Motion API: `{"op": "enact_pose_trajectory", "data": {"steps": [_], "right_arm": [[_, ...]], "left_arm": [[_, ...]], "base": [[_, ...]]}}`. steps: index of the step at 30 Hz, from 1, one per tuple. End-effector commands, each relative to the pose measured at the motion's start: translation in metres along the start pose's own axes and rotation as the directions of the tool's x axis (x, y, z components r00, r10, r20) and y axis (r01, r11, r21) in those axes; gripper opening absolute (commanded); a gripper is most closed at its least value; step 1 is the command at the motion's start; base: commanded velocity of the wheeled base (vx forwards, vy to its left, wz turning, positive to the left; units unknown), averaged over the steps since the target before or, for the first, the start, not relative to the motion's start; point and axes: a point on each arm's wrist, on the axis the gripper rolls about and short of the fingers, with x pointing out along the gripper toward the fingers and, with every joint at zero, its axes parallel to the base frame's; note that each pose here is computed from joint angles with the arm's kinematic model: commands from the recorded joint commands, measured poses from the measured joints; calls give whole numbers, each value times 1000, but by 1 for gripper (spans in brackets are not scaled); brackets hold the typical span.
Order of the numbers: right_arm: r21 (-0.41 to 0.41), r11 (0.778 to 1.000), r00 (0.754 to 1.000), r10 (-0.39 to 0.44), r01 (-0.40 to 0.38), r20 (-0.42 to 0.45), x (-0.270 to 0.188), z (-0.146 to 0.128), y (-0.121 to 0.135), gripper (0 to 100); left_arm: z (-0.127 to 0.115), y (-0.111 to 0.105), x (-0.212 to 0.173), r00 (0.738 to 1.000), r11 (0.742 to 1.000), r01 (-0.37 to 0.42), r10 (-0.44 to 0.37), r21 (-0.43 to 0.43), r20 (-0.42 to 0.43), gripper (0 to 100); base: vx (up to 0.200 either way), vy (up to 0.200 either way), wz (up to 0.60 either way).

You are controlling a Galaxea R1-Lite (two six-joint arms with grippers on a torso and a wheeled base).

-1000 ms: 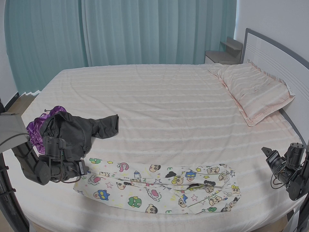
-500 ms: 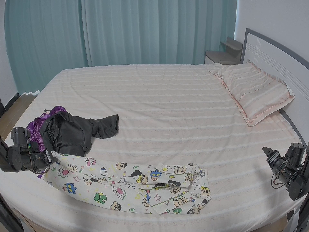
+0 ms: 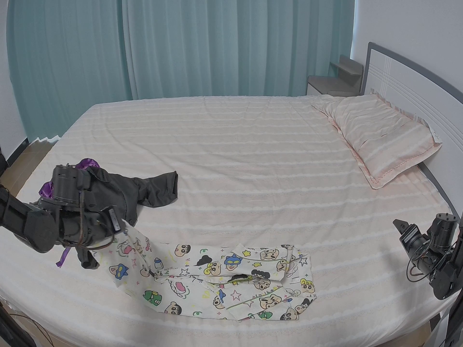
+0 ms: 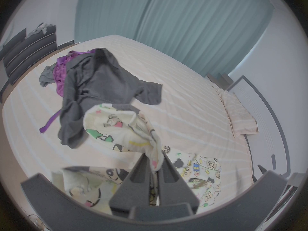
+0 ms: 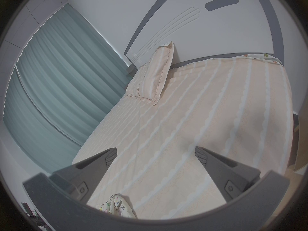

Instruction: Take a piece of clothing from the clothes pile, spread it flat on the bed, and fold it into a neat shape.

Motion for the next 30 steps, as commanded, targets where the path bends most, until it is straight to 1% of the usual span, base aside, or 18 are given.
{"op": "enact_pose_trajectory", "data": {"steps": [1,6,9,10,11,12,14,17,19,21,22,23,24,25,27,28,29,30], "right_arm": [[2,1000,1000,10,-10,10,0,1,1,100],[-1,1000,1000,10,-10,8,-1,0,1,100],[-2,1000,1000,11,-11,7,-1,0,1,100],[-2,1000,1000,11,-11,7,-1,0,1,100],[-3,1000,1000,11,-11,5,-1,0,1,100],[-4,1000,1000,12,-12,6,-1,0,2,100],[-5,1000,1000,12,-12,4,-1,-1,2,100],[-7,1000,1000,10,-10,-2,0,-2,1,100],[-7,1000,1000,8,-8,-3,0,-2,1,100],[-9,1000,1000,8,-8,-3,0,-2,1,100],[-9,1000,1000,8,-8,-3,0,-2,1,100],[-9,1000,1000,8,-8,-3,0,-2,1,100],[-9,1000,1000,7,-7,-4,0,-2,1,100],[-9,1000,1000,7,-7,-4,0,-2,1,100],[-9,1000,1000,6,-6,-5,0,-2,1,100],[-9,1000,1000,6,-6,-5,0,-2,1,100],[-10,1000,1000,8,-8,-7,0,-3,1,100],[-10,1000,1000,9,-9,-8,0,-3,1,100]], "left_arm": [[-35,-81,21,998,995,43,-38,88,-49,0],[-70,-133,48,991,986,78,-61,145,-116,0],[-83,-153,59,988,985,70,-47,161,-145,0],[-88,-163,63,987,986,69,-44,154,-156,0],[-89,-165,63,986,986,71,-47,152,-160,0],[-92,-176,65,984,988,78,-54,134,-172,0],[-94,-182,64,982,988,86,-63,130,-176,0],[-99,-203,58,976,982,145,-122,119,-182,0],[-99,-204,56,972,980,163,-138,118,-192,0],[-96,-207,55,958,972,211,-185,100,-219,0],[-96,-207,55,958,972,211,-185,100,-219,0],[-93,-209,51,945,965,252,-228,78,-234,0],[-85,-214,39,917,944,328,-308,38,-251,0],[-83,-217,34,904,933,358,-340,24,-260,0],[-79,-223,31,891,916,400,-384,17,-243,0],[-79,-223,31,891,916,400,-384,17,-243,0],[-76,-229,32,886,905,425,-414,8,-209,0],[-74,-232,32,880,898,439,-429,4,-203,0]], "base": [[0,0,0],[0,0,0],[0,0,0],[0,0,0],[0,0,0],[0,0,0],[0,0,0],[0,0,0],[0,0,0],[0,0,0],[0,0,0],[0,0,0],[0,0,0],[0,0,0],[0,0,0],[0,0,0],[0,0,0],[0,0,0]]}}
